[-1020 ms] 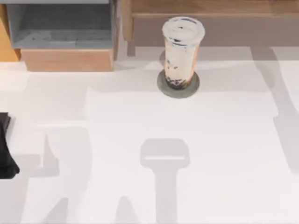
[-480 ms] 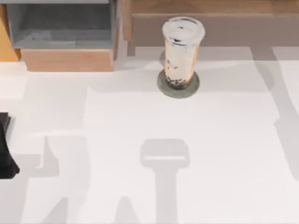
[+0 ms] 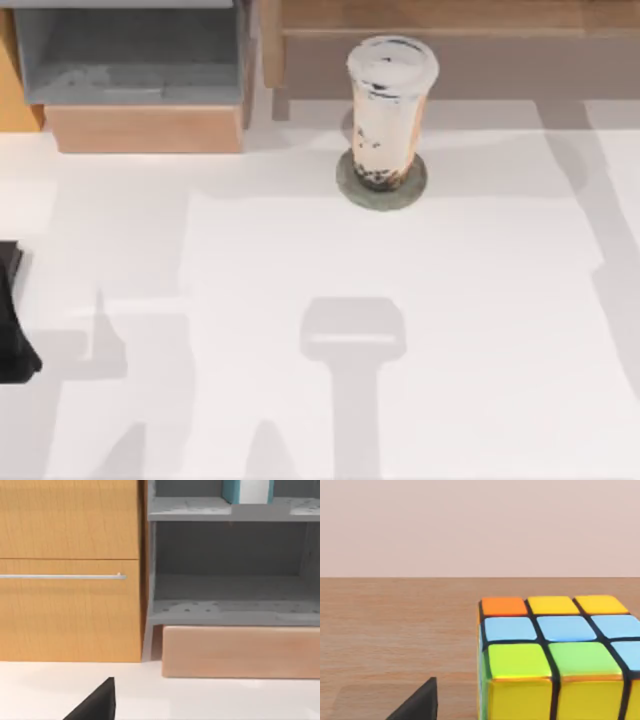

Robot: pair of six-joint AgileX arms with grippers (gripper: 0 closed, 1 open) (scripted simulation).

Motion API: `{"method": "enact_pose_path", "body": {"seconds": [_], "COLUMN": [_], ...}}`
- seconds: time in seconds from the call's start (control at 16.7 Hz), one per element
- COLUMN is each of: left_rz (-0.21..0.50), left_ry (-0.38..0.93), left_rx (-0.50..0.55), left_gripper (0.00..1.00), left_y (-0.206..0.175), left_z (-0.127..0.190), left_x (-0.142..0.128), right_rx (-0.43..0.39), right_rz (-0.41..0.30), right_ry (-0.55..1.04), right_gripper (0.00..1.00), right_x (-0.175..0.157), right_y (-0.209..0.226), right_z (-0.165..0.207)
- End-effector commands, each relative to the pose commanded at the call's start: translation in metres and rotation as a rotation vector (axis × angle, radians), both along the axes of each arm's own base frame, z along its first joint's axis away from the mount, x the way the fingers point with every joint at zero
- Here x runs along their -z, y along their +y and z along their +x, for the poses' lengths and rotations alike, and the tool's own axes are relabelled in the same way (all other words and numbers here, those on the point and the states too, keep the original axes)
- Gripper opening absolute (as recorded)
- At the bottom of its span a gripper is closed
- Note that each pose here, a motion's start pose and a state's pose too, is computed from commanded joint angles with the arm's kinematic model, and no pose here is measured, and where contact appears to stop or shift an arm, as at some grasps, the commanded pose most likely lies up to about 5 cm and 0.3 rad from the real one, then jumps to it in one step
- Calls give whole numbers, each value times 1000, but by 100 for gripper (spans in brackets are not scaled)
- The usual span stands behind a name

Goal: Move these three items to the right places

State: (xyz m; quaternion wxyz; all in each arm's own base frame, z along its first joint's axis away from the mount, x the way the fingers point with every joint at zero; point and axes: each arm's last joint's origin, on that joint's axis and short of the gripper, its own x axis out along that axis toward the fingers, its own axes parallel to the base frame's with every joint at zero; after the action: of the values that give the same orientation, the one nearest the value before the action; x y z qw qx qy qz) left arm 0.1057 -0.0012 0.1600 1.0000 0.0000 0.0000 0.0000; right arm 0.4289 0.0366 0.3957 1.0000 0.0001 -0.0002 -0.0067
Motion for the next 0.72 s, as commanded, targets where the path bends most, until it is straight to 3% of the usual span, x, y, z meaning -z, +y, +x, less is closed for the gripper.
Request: {"method": "enact_pose_path", "body": {"seconds": [0.3, 0.72], "left_rz": [0, 0], "left_ry": [0, 0], "left_rx": [0, 0], "left_gripper": [100, 100], "left_y": [0, 0], "left_z": [0, 0], "left_x": [0, 0], "right_rx": [6, 4], "right_rz": [0, -5], "right_ry": [3, 5], "right_gripper": [100, 100], "right_x": [-6, 6], "right_y": [-7, -22], "right_z": [-33, -153]}}
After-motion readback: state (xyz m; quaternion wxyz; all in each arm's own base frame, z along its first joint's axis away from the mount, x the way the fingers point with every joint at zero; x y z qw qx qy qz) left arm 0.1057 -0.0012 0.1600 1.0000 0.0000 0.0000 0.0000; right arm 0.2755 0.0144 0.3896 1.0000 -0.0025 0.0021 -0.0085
